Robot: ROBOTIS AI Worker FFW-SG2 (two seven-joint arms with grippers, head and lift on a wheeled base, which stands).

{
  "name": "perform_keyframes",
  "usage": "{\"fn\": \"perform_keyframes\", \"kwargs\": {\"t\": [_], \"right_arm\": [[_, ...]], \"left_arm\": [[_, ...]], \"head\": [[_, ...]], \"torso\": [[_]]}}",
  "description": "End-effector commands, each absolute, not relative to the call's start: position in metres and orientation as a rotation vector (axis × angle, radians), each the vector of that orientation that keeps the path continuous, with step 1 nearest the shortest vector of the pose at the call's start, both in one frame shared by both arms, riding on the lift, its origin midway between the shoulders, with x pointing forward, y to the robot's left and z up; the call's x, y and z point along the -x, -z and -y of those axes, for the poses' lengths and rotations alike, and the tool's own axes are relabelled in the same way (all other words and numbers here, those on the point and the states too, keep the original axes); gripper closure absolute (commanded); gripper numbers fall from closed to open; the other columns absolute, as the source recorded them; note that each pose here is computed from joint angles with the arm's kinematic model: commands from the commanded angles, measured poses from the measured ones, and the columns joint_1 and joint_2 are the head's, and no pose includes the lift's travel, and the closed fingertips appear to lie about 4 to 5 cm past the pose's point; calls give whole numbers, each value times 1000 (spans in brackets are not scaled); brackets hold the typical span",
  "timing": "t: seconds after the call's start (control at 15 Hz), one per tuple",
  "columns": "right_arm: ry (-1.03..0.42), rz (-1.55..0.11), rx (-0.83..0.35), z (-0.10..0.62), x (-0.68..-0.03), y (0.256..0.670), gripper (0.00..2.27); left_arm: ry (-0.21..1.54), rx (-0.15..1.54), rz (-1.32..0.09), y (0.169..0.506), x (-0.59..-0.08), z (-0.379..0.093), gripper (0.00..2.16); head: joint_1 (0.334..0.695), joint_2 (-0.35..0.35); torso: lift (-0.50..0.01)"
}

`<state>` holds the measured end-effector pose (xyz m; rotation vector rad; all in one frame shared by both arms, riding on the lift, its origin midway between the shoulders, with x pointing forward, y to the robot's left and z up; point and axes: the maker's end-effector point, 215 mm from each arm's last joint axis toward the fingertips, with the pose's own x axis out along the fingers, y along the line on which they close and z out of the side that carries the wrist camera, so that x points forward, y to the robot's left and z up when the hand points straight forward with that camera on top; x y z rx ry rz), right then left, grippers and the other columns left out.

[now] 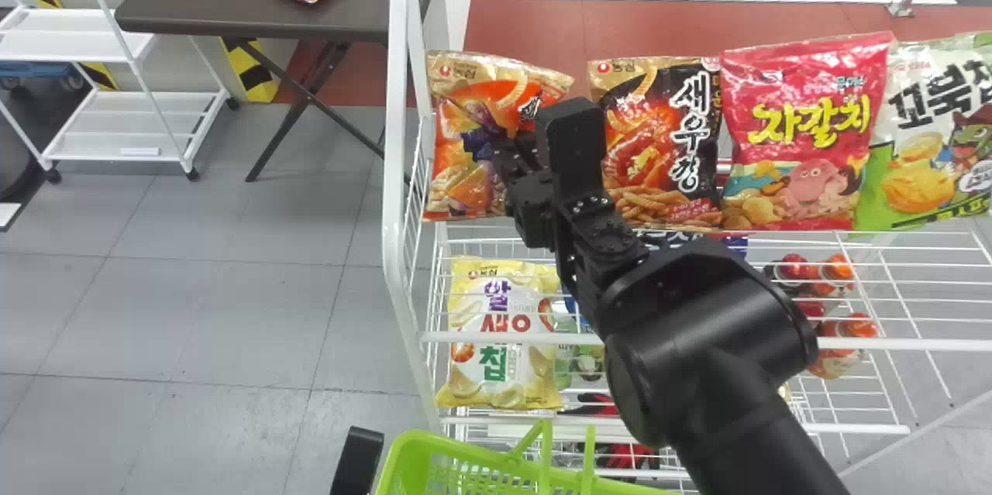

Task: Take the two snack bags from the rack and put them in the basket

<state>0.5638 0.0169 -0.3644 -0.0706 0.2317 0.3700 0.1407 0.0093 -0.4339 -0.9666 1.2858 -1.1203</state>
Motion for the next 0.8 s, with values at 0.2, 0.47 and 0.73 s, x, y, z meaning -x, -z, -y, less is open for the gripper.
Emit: {"fn": "perform_keyframes", "kwargs": {"t": [0.2, 0.47, 0.73], "right_arm": [[-366, -270, 20, 7, -511, 357, 2078], [-317, -289, 23, 77, -465, 337, 2078], [-270, -329, 18, 142, -406, 328, 2078]], "left_arm": [[1115, 965, -1275, 434, -142, -10, 1882], [1118, 966, -1265, 430, -141, -9, 1882], [1117, 954, -1245, 429, -146, -8, 1882]], "head": [[695, 43], [695, -44], [695, -162]], "torso": [[-11], [-11], [-11]]}}
